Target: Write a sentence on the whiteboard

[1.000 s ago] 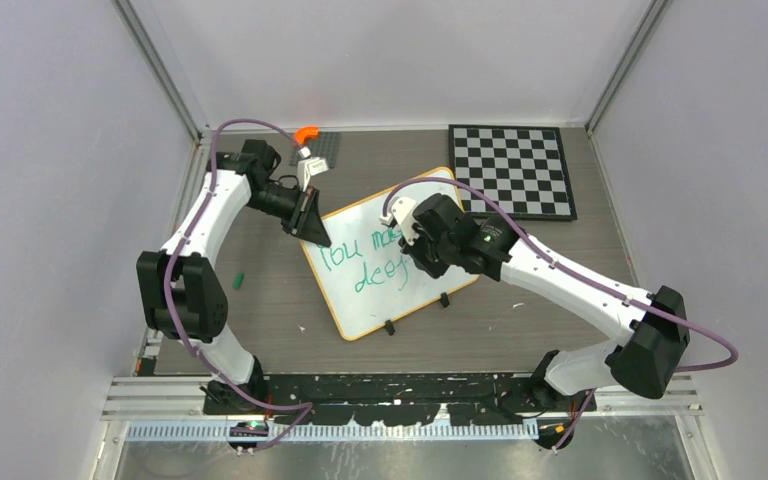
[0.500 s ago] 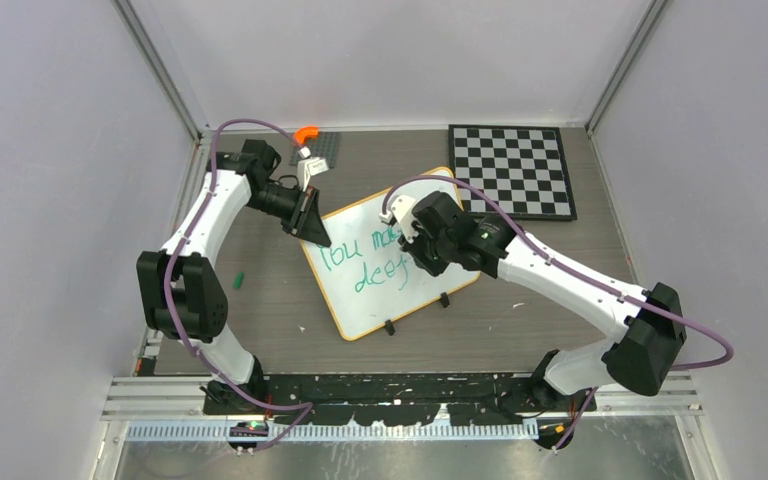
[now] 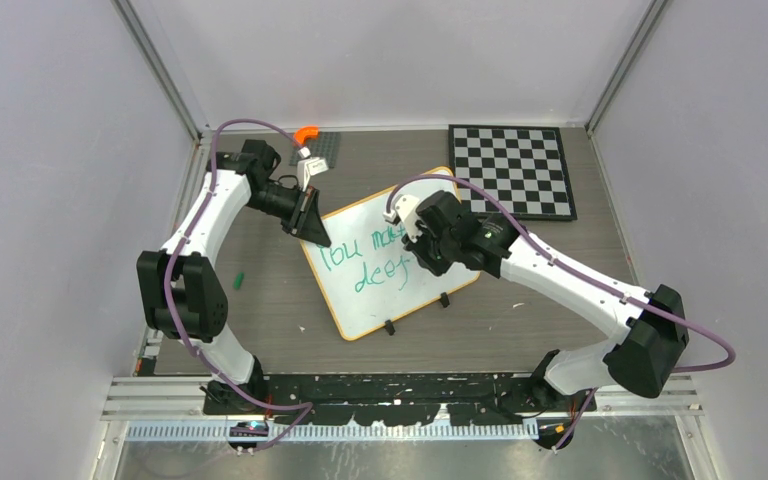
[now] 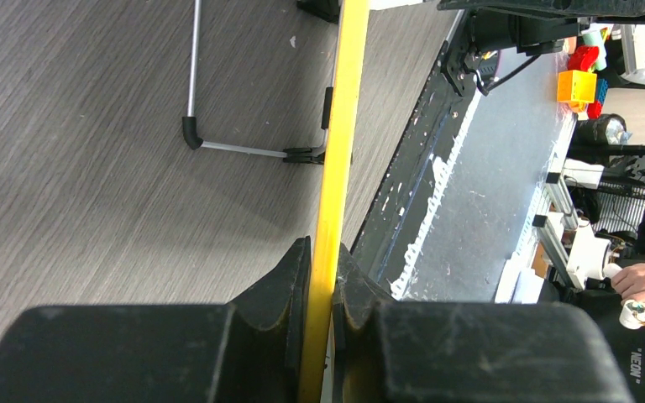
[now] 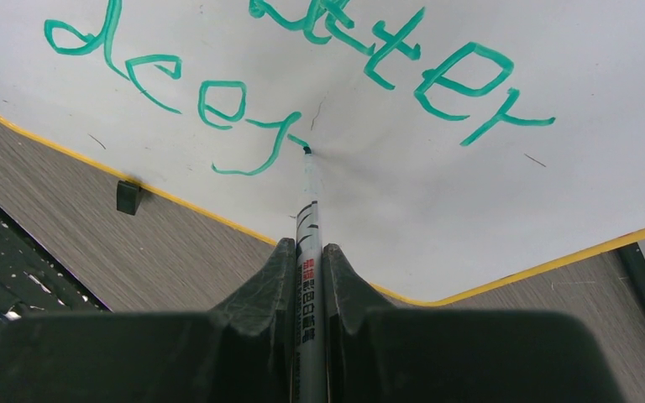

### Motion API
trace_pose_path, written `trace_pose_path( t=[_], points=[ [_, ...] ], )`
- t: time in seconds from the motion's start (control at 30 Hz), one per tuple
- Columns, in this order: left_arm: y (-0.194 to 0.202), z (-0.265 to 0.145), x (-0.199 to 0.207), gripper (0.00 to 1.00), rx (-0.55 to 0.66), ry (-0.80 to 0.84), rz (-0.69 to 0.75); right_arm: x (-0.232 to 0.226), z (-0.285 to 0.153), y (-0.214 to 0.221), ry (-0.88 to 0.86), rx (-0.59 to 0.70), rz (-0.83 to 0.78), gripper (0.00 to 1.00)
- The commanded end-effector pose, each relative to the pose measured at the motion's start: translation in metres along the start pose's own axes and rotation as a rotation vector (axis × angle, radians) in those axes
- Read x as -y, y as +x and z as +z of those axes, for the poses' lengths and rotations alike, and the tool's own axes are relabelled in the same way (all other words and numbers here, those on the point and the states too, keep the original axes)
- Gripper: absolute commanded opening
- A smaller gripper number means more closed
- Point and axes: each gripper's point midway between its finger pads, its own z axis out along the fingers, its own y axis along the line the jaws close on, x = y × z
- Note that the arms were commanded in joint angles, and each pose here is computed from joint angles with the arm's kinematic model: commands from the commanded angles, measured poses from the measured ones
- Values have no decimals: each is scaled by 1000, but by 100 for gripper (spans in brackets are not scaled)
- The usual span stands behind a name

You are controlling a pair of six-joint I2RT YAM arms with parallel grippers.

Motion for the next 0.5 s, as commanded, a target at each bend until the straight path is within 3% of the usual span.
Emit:
trace_pose_path(
  t=[0.0,0.47],
  points=[
    [-2,1,-11,0,-13,-45,2,5,-5,-6,19,41,18,0],
    [-2,0,-10,0,-14,-47,5,-13,3,-10,-37,38,28,0]
  ],
)
